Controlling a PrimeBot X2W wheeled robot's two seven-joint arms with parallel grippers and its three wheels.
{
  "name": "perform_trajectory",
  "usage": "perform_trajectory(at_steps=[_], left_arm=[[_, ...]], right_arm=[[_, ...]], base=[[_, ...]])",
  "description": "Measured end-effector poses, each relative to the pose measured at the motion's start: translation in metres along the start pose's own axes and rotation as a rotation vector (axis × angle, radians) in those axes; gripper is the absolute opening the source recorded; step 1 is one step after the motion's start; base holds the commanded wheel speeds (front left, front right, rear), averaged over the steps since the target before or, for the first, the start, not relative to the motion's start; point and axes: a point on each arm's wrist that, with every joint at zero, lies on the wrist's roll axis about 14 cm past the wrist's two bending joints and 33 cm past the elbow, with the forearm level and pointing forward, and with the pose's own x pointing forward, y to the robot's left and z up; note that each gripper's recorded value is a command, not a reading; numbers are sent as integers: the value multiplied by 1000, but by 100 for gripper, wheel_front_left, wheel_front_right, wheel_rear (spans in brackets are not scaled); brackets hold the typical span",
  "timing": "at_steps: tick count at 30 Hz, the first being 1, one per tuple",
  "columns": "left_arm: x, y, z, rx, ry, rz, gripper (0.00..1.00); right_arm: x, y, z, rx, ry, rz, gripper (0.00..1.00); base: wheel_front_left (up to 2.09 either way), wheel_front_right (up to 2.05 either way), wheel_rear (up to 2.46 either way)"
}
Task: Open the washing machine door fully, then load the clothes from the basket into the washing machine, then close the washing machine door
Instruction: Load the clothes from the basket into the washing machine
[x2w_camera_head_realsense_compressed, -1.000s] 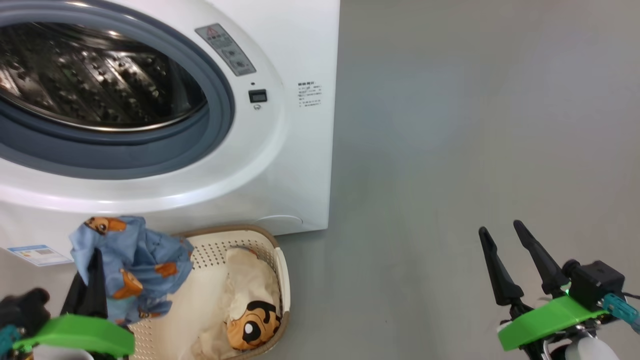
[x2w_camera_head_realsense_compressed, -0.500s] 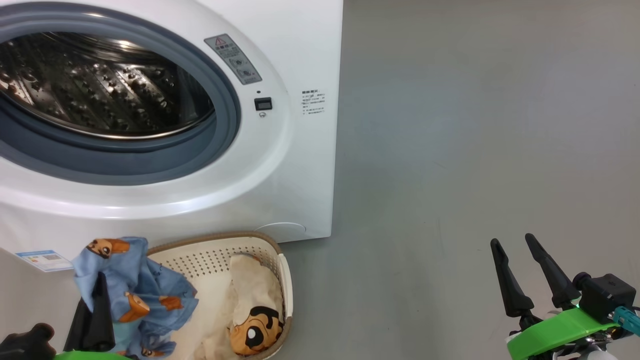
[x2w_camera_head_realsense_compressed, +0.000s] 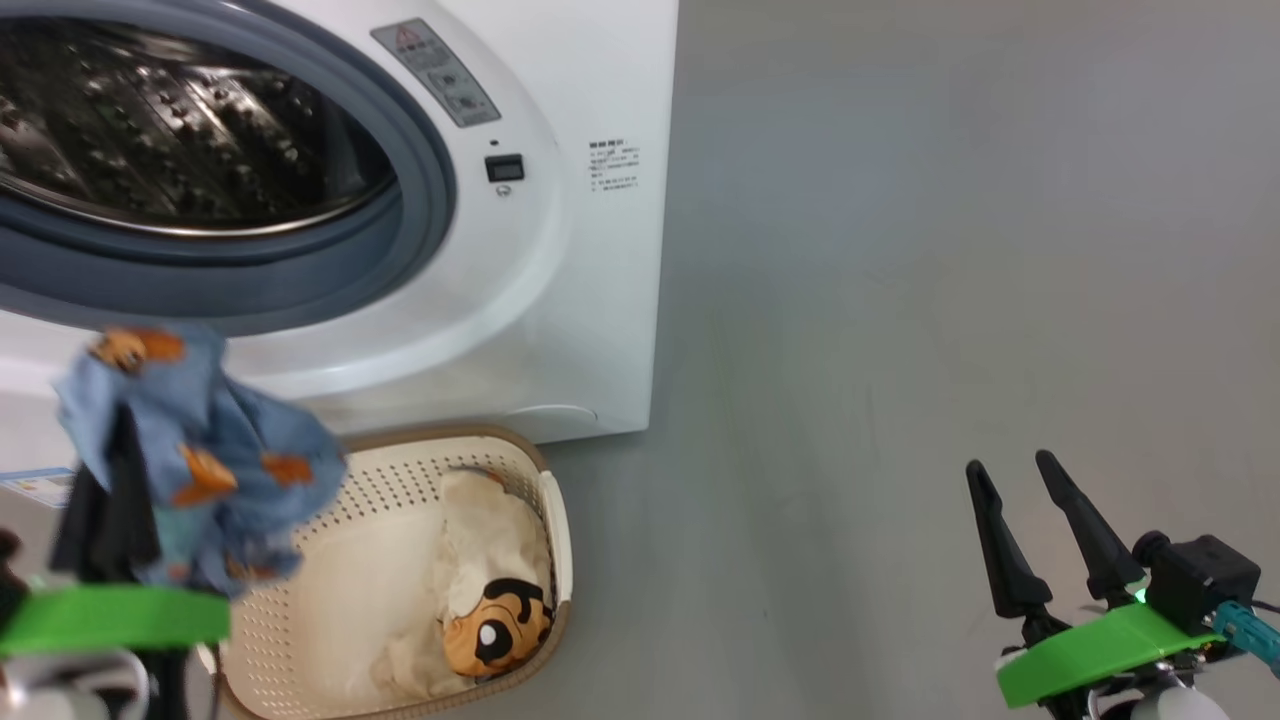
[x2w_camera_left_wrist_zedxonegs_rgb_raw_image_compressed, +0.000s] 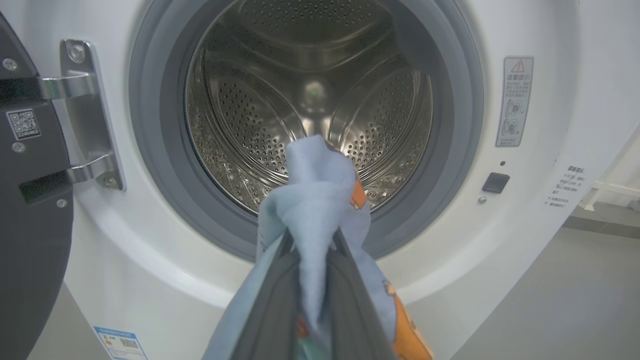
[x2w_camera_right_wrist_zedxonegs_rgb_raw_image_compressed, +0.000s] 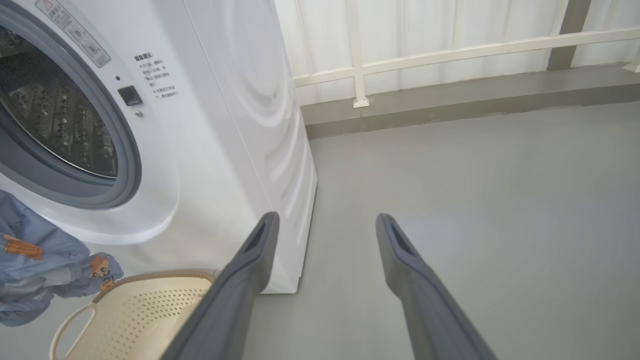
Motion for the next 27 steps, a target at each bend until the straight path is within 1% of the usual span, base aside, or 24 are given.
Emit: perform_trajectory(at_steps=[9, 12, 15, 21, 22, 27], left_arm=[[70, -8, 54, 94, -183, -63, 0], [90, -14, 60, 95, -210, -77, 0], [107, -13, 45, 95, -172, -76, 0], [133, -5, -5, 90, -31, -50, 0], [144, -3, -16, 83, 1, -42, 0], [171, -4, -34, 80, 55, -43, 0]], right_arm=[[13, -2, -6, 10, 8, -17, 100], [16, -4, -9, 15, 13, -25, 100], [19, -4, -12, 22, 18, -33, 100], [25, -6, -16, 22, 26, -40, 100], [28, -6, -18, 23, 28, -39, 100], [36, -9, -19, 17, 26, -46, 100]], base=[[0, 0, 0], [0, 0, 0], [0, 0, 0], [0, 0, 0], [0, 0, 0], [0, 0, 0]])
